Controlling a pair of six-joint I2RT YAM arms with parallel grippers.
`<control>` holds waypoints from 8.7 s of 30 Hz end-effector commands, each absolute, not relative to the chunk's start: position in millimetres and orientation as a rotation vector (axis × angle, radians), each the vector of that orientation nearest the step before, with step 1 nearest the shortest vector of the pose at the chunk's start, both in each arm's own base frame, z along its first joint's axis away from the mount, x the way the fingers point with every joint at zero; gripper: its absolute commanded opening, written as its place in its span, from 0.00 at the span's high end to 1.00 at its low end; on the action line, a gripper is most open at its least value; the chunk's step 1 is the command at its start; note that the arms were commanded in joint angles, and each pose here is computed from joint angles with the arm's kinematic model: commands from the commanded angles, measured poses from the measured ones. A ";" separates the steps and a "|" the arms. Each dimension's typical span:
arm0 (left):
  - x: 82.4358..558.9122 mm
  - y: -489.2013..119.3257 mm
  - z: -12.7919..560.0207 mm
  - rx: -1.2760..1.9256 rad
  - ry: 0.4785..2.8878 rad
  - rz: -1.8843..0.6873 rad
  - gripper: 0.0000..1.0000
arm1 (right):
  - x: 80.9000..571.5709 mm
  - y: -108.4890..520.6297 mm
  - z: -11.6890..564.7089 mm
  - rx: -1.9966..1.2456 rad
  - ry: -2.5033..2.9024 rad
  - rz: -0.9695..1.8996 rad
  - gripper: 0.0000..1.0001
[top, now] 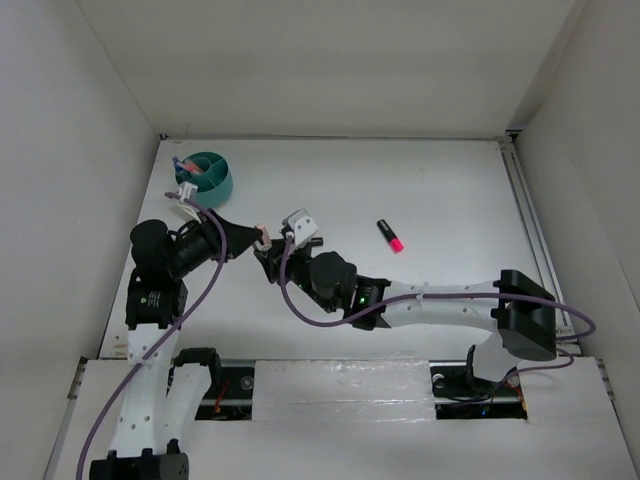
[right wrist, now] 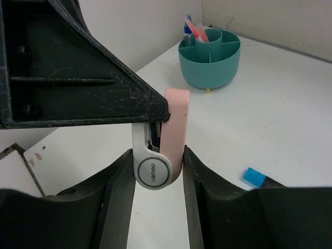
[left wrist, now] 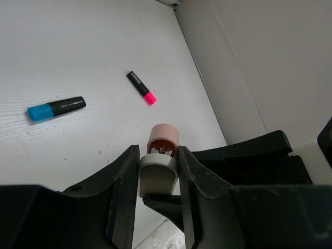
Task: Sort the stationery into containers
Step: Place the stapler in the storage box, then pick up the pen from the center of the board.
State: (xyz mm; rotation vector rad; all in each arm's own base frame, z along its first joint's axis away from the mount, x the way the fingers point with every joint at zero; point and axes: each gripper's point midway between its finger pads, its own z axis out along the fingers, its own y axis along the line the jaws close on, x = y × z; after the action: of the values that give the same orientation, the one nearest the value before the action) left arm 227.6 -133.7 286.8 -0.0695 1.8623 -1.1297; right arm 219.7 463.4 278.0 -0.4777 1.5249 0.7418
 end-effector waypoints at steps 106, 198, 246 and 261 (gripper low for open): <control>490.7 93.1 171.2 -1.511 1.601 0.198 1.00 | 129.9 334.2 262.0 -0.313 1.709 0.960 0.14; 290.5 26.7 240.9 -0.766 1.917 -0.220 0.00 | 373.6 361.9 109.9 -1.230 2.026 0.522 0.11; 292.8 18.9 247.1 -0.725 1.918 -0.266 0.00 | 349.6 365.9 34.1 -1.161 2.177 0.470 1.00; 301.5 -66.9 252.4 -0.318 1.992 -0.780 0.00 | 313.6 452.1 141.5 -0.507 1.990 0.518 1.00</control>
State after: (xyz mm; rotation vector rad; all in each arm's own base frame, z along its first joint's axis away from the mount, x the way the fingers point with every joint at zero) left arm 302.4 -42.0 235.4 -0.4887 2.0357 -0.6238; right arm 304.6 414.0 76.8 -0.7783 2.1176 0.3733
